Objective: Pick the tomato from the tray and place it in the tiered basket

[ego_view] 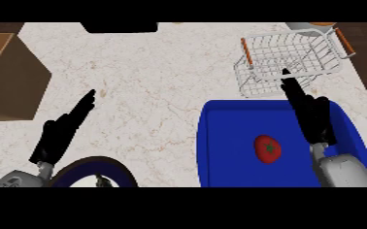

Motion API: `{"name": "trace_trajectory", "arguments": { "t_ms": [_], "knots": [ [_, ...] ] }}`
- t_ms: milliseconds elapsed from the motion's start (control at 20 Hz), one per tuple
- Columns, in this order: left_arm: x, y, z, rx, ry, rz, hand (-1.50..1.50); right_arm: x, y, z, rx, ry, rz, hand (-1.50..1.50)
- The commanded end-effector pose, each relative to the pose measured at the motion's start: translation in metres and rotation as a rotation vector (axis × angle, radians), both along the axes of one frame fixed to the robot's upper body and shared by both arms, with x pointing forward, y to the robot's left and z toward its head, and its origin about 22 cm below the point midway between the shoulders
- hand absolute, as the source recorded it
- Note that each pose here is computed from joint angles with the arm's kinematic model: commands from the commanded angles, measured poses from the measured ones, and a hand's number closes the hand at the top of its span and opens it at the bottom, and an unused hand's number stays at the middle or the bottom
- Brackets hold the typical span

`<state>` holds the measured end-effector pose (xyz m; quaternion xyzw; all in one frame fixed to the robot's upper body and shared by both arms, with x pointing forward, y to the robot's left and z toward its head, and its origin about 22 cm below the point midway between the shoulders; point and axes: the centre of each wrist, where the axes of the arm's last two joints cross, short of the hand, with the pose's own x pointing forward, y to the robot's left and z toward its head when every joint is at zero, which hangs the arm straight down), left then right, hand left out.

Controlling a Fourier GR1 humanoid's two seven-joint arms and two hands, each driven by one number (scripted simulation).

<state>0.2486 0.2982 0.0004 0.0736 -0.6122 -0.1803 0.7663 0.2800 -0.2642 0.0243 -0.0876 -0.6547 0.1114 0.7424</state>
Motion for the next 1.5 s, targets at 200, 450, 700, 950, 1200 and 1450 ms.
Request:
{"name": "trace_trajectory", "arguments": {
  "t_ms": [200,450,700,950,1200,1450],
  "knots": [
    [0.014,-0.033,0.013,-0.231,-0.055,0.064,0.00,-0.028,-0.006,0.019,0.208,-0.508,0.243,1.50],
    [0.017,-0.049,0.023,-0.329,-0.018,0.058,0.00,-0.072,-0.056,-0.037,0.230,-0.587,-0.375,-1.50],
    [0.030,-0.055,0.029,-0.336,-0.017,0.028,0.00,-0.123,-0.066,-0.073,0.045,-0.691,-0.036,-1.50],
    [0.025,-0.066,0.022,-0.351,-0.027,0.042,0.00,-0.168,-0.076,-0.044,-0.261,-0.552,-0.001,-1.50],
    [0.031,-0.066,0.022,-0.328,-0.032,0.039,0.00,-0.186,-0.081,-0.012,-0.561,-0.468,-0.146,-1.50],
    [0.033,-0.060,0.029,-0.317,-0.029,0.035,0.00,-0.212,-0.045,0.021,-0.690,-0.338,-0.186,-1.50]
  ]
}}
